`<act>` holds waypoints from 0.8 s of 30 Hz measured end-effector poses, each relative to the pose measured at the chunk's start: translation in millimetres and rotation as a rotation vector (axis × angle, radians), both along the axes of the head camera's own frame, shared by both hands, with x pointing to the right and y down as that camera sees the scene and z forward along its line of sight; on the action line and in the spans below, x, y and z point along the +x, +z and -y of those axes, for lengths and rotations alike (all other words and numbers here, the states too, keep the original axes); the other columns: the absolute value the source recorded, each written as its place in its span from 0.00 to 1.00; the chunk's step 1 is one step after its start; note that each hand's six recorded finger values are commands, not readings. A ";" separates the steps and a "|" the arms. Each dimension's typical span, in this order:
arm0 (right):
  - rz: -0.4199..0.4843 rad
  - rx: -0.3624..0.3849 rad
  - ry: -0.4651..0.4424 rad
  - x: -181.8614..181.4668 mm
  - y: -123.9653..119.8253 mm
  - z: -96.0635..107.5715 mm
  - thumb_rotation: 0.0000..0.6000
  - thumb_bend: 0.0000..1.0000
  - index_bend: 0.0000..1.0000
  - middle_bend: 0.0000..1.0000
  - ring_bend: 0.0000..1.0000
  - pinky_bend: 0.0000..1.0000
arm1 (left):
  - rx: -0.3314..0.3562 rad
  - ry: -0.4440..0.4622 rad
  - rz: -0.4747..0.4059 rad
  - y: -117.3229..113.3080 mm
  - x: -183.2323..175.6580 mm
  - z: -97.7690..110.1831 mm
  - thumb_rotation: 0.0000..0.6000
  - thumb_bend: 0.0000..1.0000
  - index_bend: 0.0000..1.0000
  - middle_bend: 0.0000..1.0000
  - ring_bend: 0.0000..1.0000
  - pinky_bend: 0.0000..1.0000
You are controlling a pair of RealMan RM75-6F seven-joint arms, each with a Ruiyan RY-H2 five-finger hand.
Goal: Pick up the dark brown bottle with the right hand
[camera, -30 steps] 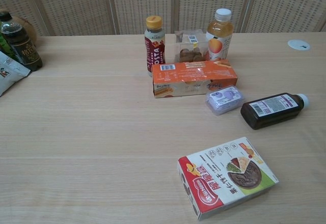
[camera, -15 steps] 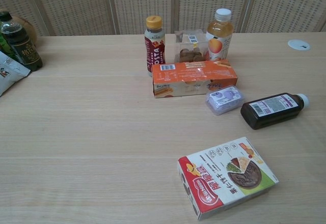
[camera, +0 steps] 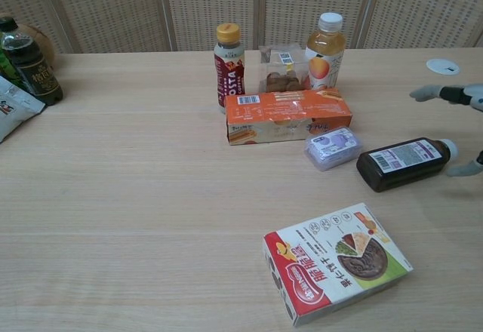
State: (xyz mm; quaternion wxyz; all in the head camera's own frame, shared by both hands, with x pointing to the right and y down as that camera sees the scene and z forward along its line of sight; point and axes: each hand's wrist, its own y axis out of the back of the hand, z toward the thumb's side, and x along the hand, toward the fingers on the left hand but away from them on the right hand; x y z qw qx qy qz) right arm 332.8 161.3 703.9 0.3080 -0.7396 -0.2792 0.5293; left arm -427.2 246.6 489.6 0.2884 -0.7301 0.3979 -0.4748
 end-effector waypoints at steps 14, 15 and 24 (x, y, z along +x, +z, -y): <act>-0.086 -0.042 -0.106 -14.1 36.3 0.5 1.00 0.00 0.00 0.00 0.00 0.00 | 0.000 -0.002 0.001 -0.1 -0.3 0.0 1.00 0.00 0.04 0.00 0.00 0.00; -0.087 -0.044 -0.105 -14.7 38.2 0.6 1.00 0.00 0.00 0.00 0.00 0.00 | 0.000 -0.003 0.001 -0.1 -0.3 0.0 1.00 0.00 0.04 0.00 0.00 0.00; -0.068 -0.015 -0.095 -20.9 51.5 1.0 1.00 0.00 0.50 0.49 0.34 0.26 | 0.003 -0.009 0.004 0.0 -1.8 1.2 1.00 0.00 0.04 0.00 0.00 0.00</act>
